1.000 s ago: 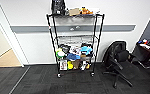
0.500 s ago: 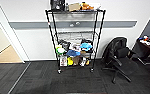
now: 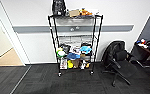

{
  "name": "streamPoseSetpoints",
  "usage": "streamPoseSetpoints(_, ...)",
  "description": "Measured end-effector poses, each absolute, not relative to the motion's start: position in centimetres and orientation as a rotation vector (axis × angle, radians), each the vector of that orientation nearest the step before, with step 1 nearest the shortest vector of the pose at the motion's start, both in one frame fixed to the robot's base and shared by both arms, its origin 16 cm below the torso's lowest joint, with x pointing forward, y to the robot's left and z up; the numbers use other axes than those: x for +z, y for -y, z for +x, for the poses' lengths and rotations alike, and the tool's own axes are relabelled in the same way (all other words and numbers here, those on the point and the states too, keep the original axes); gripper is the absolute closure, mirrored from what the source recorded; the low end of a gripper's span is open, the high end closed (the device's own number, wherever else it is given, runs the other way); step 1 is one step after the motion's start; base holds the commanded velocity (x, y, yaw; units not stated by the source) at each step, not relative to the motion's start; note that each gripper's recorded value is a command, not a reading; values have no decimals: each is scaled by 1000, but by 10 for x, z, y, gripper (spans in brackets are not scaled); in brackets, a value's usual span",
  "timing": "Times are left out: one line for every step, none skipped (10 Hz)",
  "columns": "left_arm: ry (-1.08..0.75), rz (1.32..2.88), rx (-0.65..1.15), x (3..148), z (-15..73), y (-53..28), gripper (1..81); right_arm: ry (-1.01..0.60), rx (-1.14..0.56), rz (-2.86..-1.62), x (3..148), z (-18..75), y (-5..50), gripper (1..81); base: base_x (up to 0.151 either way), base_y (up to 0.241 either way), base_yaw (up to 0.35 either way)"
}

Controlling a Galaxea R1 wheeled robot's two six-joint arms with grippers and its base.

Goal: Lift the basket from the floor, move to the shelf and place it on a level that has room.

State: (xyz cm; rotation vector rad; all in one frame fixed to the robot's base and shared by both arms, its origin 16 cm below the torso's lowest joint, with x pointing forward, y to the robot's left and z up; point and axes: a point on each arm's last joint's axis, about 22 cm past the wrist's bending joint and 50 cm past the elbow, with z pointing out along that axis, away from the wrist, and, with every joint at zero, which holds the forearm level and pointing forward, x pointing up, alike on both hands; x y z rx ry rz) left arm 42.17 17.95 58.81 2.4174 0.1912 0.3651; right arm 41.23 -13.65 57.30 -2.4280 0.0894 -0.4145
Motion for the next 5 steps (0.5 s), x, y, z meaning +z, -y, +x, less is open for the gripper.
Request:
streamPoseSetpoints(-181,2412,385,598,421,-178,811,-81,-436,-2424,583,411,137,811,0,0,0)
streamPoseSetpoints(-175,2409,399,605,419,-178,811,-76,-451,-2422,589,410,137,811,0,0,0)
streamPoseSetpoints(-175,2407,402,606,413,-177,811,-75,-456,-2422,591,406,138,811,0,0,0)
streamPoseSetpoints(-175,2407,390,604,407,-175,811,-75,-447,-2426,590,402,139,811,0,0,0)
streamPoseSetpoints(-172,2407,377,603,403,-173,811,-75,-438,-2429,588,399,140,811,0,0,0)
